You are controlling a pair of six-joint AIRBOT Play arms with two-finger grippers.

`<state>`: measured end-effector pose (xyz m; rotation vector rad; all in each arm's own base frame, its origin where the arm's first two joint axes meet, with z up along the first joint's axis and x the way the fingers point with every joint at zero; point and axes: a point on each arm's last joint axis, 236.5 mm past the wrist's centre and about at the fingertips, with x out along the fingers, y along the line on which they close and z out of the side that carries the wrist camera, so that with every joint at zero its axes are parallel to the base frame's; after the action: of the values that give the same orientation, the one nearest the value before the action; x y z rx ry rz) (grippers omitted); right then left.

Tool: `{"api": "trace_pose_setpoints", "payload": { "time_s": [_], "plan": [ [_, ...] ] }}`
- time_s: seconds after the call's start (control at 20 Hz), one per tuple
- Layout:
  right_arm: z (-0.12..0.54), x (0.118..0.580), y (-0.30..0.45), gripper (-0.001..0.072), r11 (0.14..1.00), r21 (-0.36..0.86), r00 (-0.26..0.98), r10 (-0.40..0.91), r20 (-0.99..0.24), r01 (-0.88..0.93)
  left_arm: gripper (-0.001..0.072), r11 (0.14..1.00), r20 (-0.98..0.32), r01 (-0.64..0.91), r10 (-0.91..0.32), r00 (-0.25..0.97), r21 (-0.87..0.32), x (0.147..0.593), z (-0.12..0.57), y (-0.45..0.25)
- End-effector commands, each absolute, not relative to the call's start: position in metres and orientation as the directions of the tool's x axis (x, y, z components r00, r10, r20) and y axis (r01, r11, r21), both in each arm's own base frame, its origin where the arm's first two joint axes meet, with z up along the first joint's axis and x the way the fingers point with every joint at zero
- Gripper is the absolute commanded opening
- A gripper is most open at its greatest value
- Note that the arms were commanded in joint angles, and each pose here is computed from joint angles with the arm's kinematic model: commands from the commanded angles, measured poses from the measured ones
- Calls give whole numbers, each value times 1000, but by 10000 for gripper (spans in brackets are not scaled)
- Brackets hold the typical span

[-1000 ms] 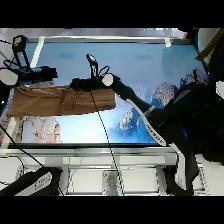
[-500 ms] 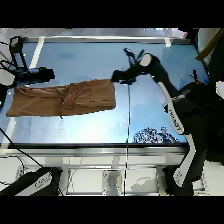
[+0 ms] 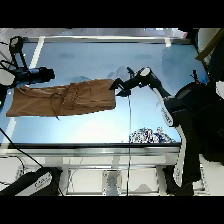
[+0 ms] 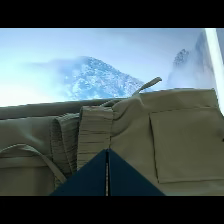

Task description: Fold the clothes and pants, and hang the long-sleeved shirts on hangers.

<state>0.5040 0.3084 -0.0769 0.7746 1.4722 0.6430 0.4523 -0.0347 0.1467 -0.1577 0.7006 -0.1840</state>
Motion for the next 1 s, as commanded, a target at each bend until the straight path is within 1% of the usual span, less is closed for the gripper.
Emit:
{"api": "trace_pose_setpoints", "payload": {
  "time_s": [0.0, 0.1, 0.15, 0.2, 0.25, 0.3, 0.35, 0.45, 0.6, 0.7, 0.8, 0.85, 0.95],
  "plan": [
    [-88, 497, 349, 685, 567, 818, 11, 821, -571, 99, 7, 971, -628, 115, -223, 746, -209, 451, 146, -35],
    [-86, 490, 365, 677, 563, 822, 6, 825, -566, 82, 7, 971, -633, 116, -226, 740, -210, 450, 145, -36],
    [-79, 486, 373, 530, 552, 831, -7, 833, -553, 72, 7, 971, -636, 117, -227, 737, -210, 449, 144, -36],
    [-70, 479, 378, 184, 541, 840, -35, 841, -540, 38, 7, 971, -641, 118, -228, 733, -210, 448, 143, -36],
    [-60, 472, 379, 42, 537, 843, -66, 842, -536, 5, 7, 973, -649, 118, -220, 728, -197, 446, 142, -34],
    [-50, 468, 375, 20, 538, 843, -87, 839, -537, -19, 7, 978, -656, 119, -204, 726, -172, 444, 142, -31],
    [-43, 464, 365, 21, 551, 834, -108, 827, -552, -37, 8, 981, -657, 119, -189, 730, -150, 440, 146, -27],
    [-33, 451, 334, 20, 616, 783, -162, 767, -621, -90, 8, 988, -636, 121, -154, 756, -97, 431, 164, -20],
    [-18, 426, 279, 20, 722, 675, -247, 633, -733, -151, 8, 989, -563, 130, -149, 813, -74, 411, 205, -21],
    [-1, 417, 240, 20, 777, 603, -257, 554, -792, -180, 7, 988, -520, 136, -151, 841, -66, 397, 228, -23],
    [22, 406, 207, 20, 809, 556, -270, 502, -822, -189, 7, 984, -505, 153, -178, 845, -91, 387, 237, -30],
    [35, 402, 193, 20, 821, 540, -264, 487, -832, -188, 7, 978, -525, 173, -209, 825, -117, 384, 232, -39],
    [61, 405, 176, 20, 837, 520, -188, 491, -851, -170, 7, 962, -624, 232, -270, 733, -144, 376, 201, -62]
  ]
}}
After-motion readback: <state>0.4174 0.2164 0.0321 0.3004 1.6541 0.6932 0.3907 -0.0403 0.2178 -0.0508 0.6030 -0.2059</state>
